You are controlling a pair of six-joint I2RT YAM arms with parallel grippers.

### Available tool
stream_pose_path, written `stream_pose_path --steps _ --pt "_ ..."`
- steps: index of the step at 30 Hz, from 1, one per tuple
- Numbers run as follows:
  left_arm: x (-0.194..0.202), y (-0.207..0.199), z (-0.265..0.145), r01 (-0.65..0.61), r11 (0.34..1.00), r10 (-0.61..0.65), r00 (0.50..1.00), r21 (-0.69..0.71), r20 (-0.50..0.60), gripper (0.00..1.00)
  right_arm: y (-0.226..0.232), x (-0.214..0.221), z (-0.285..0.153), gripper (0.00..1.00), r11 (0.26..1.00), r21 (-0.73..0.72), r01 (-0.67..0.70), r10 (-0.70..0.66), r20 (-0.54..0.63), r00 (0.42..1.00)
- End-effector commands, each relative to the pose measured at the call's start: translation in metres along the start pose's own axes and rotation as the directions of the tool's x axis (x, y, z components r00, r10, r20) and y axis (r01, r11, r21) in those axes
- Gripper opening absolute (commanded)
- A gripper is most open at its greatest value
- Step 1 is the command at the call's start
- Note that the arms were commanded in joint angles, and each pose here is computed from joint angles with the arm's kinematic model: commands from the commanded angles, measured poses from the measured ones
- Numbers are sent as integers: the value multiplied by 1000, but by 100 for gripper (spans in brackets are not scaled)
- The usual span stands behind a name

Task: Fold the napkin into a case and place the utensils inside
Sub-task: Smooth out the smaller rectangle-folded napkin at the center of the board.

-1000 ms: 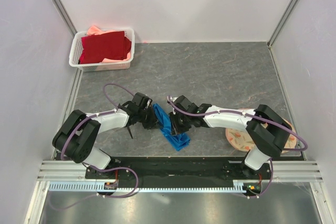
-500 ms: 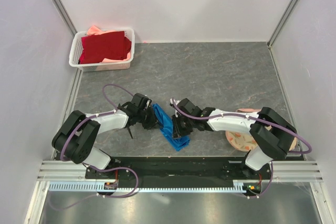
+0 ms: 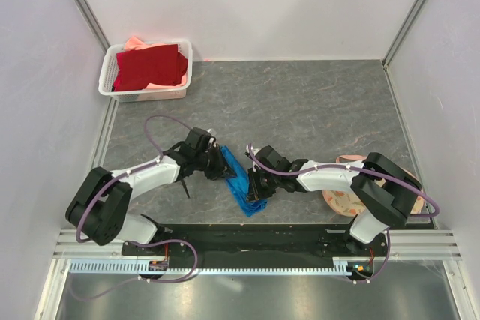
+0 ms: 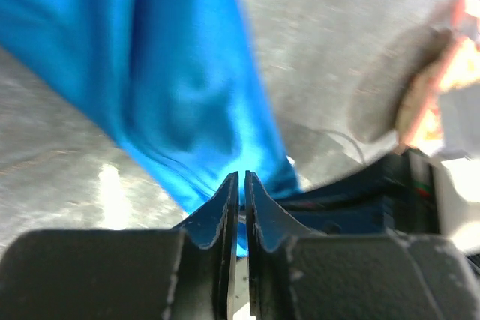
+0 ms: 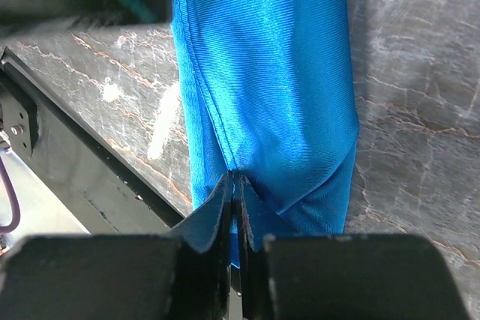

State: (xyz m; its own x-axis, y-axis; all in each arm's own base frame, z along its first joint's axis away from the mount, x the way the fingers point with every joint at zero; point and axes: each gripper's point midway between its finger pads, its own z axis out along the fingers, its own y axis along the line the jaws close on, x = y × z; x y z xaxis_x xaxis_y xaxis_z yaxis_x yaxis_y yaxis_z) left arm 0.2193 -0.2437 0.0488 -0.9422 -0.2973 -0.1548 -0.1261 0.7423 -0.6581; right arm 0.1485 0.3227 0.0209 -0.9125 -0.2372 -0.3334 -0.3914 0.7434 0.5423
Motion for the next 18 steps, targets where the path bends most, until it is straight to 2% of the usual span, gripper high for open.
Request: stream_pose_path --steps 1,5,8,11,14,15,18 --pt "10 -29 -7 -46 995 49 998 84 -40 14 -16 9 6 11 998 56 -1 2 -17 1000" --pt "38 -16 12 -44 998 50 991 47 -124 13 -10 0 0 15 998 57 13 -14 4 1000" --pt "50 2 22 -21 999 25 986 30 -167 12 -5 -7 -8 22 998 58 23 -24 21 1000" --pt "53 18 26 -31 999 28 986 -20 -167 11 -2 -13 -17 28 998 60 30 -33 43 999" --pt "54 27 25 -41 998 32 987 -50 -157 11 -2 -21 -28 38 997 69 26 -31 74 997" --pt "54 29 25 -42 998 33 987 -53 -154 11 -4 -24 -32 46 997 76 22 -28 86 996" --pt "56 34 21 -43 997 34 988 -63 -149 11 -2 -29 -41 51 997 73 20 -27 106 994"
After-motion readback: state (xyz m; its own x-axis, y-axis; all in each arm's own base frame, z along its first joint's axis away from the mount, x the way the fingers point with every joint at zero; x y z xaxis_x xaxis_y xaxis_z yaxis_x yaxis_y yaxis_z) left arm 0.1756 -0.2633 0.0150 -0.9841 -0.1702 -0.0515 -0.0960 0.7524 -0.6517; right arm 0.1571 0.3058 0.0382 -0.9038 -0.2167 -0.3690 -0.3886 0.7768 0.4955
